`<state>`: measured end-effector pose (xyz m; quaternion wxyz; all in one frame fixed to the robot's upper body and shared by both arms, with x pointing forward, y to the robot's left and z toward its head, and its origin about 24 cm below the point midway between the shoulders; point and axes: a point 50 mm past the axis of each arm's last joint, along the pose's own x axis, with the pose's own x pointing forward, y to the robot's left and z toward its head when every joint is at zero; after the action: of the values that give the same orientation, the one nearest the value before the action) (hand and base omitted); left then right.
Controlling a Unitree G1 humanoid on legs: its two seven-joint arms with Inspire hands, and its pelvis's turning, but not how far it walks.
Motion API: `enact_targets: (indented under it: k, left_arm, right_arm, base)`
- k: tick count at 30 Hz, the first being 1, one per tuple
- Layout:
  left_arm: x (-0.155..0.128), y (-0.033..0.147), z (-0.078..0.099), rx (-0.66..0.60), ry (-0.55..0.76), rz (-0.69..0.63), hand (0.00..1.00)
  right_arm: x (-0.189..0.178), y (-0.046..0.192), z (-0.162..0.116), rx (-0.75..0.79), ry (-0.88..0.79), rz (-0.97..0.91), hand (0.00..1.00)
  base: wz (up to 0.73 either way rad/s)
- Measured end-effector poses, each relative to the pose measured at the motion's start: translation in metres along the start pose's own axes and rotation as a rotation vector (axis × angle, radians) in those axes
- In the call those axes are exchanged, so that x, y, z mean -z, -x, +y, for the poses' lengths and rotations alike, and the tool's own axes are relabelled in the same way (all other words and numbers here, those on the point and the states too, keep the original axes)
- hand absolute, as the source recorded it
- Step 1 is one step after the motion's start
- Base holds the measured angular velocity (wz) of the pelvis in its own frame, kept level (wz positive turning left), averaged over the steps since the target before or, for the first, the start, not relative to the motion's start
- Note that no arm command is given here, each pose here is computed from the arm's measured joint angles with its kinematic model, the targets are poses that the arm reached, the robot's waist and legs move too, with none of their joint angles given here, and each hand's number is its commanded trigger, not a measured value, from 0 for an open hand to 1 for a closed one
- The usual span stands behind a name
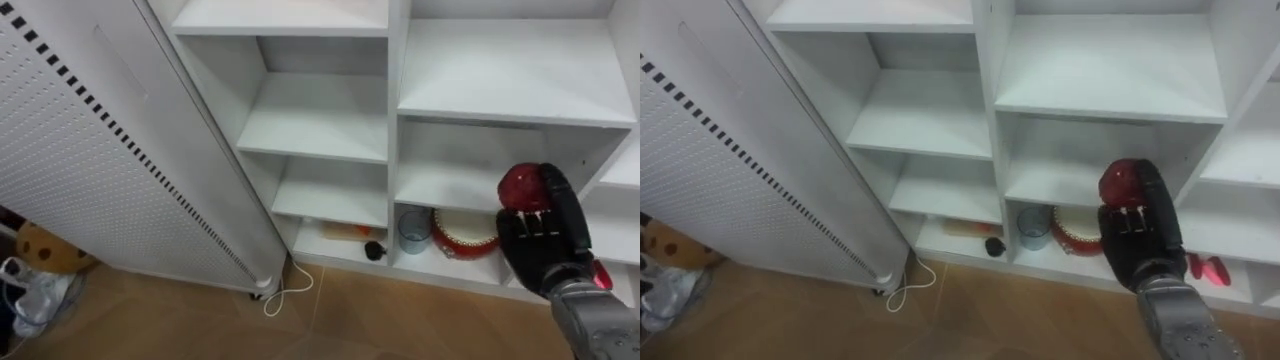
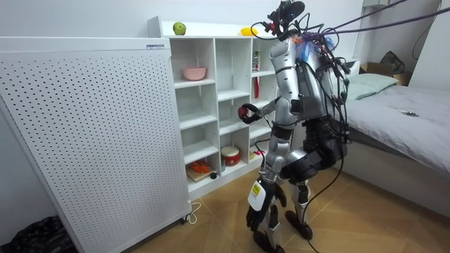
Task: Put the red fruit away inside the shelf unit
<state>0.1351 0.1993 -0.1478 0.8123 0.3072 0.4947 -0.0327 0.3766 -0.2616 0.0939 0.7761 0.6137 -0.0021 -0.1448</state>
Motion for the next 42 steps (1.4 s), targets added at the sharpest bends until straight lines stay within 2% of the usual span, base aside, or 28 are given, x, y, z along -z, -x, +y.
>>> enact_targets:
  k: [15, 28, 35, 40, 42]
  left_arm:
    - [0.008, 0.002, 0.003, -0.006, -0.004, 0.009, 0.00]
    - [0.016, 0.003, 0.001, 0.000, -0.008, 0.027, 0.00]
    - [0.025, 0.005, 0.000, 0.040, -0.011, 0.044, 0.00]
    - [0.031, 0.006, 0.002, 0.072, -0.021, 0.059, 0.00]
    - [0.037, 0.006, 0.001, 0.081, -0.024, 0.080, 0.00]
  right_arm:
    - [-0.011, -0.002, 0.022, -0.054, -0.020, -0.048, 0.00]
    - [-0.013, -0.002, 0.021, -0.051, -0.014, -0.049, 0.00]
    - [-0.017, 0.003, -0.017, 0.027, 0.054, -0.056, 0.00]
    - [-0.022, 0.017, -0.070, 0.170, 0.125, -0.037, 0.00]
    - [-0.024, 0.027, -0.097, 0.248, 0.211, -0.012, 0.00]
  base:
    - [0.00]
    - [-0.01]
    - [0.00]
    - [0.00]
    - [-0.05]
